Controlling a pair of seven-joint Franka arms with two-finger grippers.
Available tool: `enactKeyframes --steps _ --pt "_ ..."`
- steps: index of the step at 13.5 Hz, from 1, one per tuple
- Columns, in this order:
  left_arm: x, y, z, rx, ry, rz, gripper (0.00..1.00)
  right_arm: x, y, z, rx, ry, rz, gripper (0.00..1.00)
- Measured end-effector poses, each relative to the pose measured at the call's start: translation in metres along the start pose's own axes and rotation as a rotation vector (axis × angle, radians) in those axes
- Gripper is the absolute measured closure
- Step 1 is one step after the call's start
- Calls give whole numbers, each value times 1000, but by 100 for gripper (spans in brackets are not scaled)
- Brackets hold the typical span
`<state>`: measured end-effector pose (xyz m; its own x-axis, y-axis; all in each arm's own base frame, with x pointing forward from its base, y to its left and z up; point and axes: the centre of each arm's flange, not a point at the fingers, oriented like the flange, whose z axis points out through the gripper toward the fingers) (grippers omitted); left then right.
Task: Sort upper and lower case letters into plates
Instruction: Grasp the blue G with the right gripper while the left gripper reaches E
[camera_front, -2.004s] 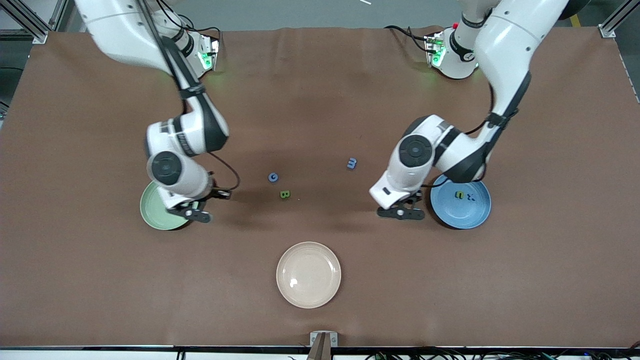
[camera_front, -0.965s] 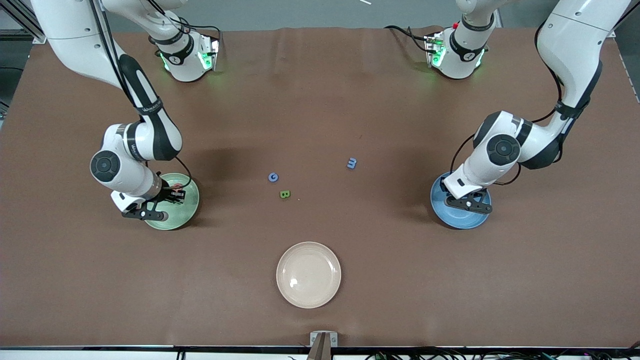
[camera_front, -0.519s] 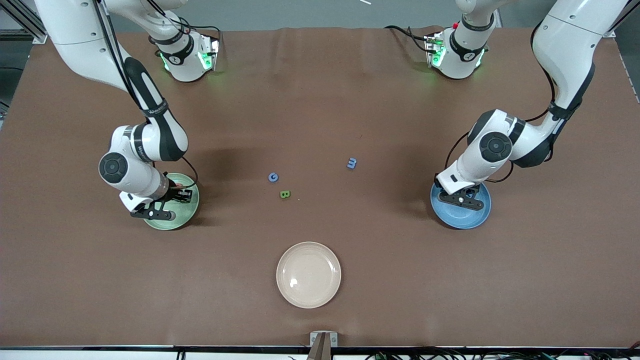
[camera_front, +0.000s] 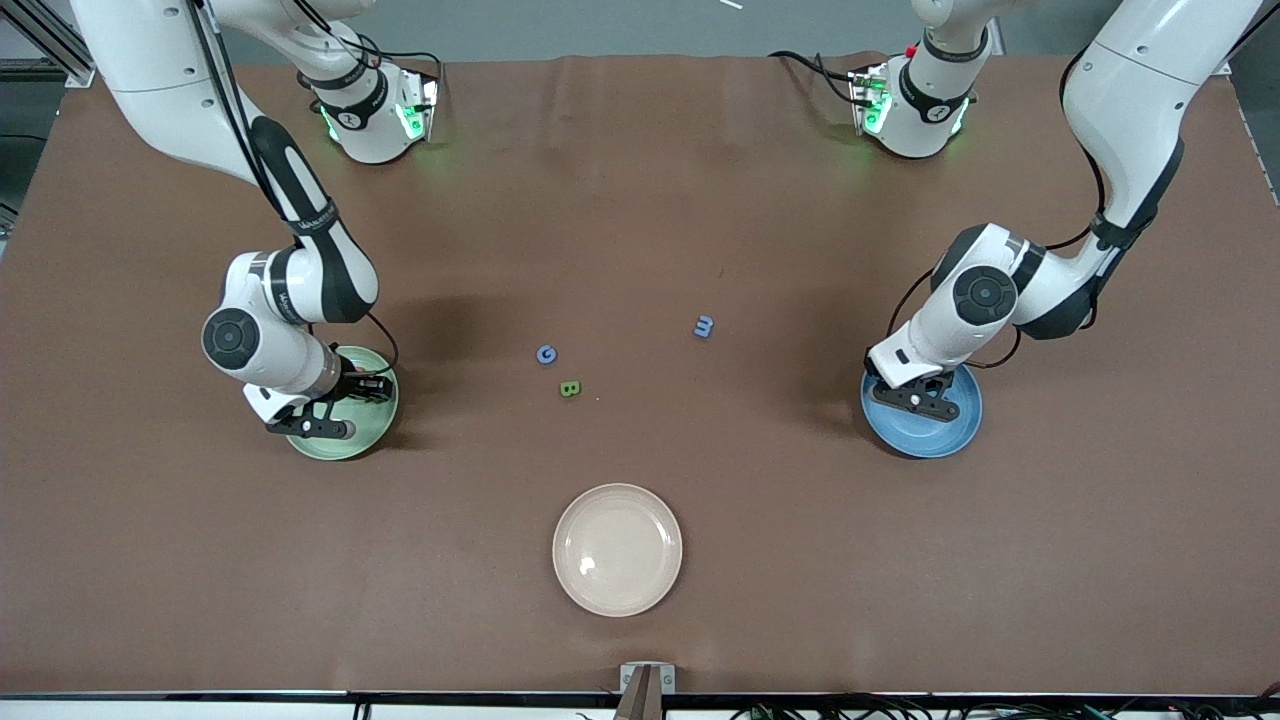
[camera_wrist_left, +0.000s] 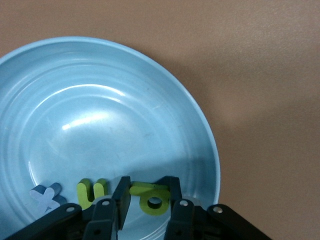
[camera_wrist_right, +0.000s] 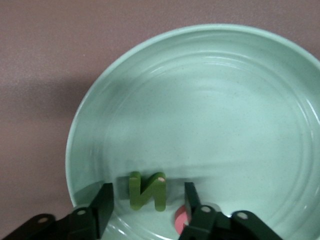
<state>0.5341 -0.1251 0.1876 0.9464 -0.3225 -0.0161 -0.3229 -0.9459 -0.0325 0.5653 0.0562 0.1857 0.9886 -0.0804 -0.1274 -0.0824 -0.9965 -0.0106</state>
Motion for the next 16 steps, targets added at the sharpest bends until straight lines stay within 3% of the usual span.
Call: enactKeyframes --steps 2,3,6,9,12,16 --pt "0 -1 0 -1 3 -2 64 7 -11 -21 -1 -57 7 11" --pt "1 -4 -1 -1 8 -7 57 11 -22 -39 0 -80 21 1" --pt "6 -18 -14 14 38 -25 29 8 -77 -78 -5 -79 101 0" --pt "15 -15 -41 52 52 -19 1 -21 -165 -72 5 -38 183 0" --pt "31 19 -77 73 40 -94 0 -55 -239 -44 22 17 249 0" --pt "41 95 -106 52 29 -229 0 -71 -267 1 41 60 334 0"
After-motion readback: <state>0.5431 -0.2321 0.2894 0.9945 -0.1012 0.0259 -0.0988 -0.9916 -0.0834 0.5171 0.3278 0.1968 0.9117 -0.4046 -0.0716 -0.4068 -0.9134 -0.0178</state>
